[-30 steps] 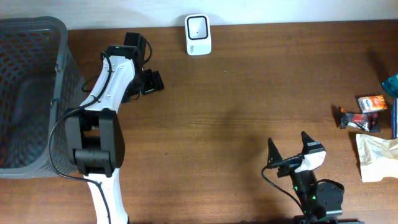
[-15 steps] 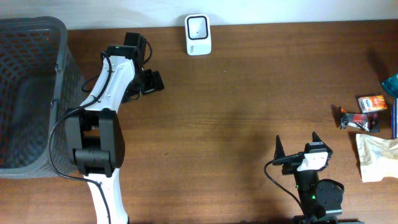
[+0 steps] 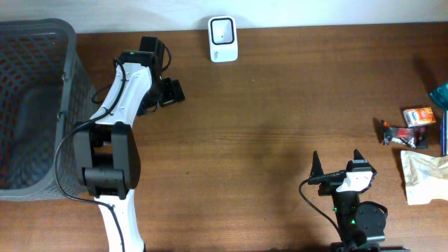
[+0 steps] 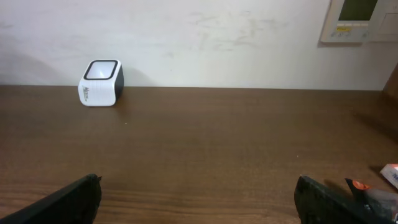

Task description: Scan the item barcode

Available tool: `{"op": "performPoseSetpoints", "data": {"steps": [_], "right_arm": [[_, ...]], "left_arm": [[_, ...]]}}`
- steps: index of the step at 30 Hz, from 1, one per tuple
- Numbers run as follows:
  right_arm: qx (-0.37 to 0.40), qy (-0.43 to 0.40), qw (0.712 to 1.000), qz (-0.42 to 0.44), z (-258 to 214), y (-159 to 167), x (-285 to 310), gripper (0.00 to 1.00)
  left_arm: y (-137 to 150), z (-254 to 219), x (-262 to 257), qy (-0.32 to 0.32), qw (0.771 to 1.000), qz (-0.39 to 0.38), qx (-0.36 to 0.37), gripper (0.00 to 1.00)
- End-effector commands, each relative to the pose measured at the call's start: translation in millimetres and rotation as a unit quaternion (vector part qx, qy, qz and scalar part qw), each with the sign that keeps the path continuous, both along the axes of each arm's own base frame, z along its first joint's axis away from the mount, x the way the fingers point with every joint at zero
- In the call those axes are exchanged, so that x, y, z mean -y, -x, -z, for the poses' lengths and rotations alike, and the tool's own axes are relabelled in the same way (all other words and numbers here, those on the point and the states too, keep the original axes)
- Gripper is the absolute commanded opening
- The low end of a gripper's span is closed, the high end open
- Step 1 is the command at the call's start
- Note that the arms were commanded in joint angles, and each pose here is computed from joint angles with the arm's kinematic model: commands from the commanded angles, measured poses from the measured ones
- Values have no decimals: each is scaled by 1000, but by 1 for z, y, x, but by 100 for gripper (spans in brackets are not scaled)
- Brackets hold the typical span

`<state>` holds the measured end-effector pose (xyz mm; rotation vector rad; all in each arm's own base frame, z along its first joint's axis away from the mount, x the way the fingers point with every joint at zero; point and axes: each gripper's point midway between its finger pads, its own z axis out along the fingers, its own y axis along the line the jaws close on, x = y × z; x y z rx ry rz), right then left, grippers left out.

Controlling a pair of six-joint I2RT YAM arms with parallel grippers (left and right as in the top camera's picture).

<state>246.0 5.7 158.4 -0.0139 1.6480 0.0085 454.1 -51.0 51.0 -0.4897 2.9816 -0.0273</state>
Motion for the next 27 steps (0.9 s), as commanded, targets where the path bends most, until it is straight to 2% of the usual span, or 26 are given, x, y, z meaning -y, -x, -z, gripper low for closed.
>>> {"op": "performPoseSetpoints", "data": {"steps": [1,27], "right_arm": [[-1,8,1000,5,3,0,2,99],[-1,7,1000,-6,3,0,-2,99]], "left_arm": [[0,-12,1,-2,1000,3,13,99],[0,-12,1,-2,1000,3,13,99]]}}
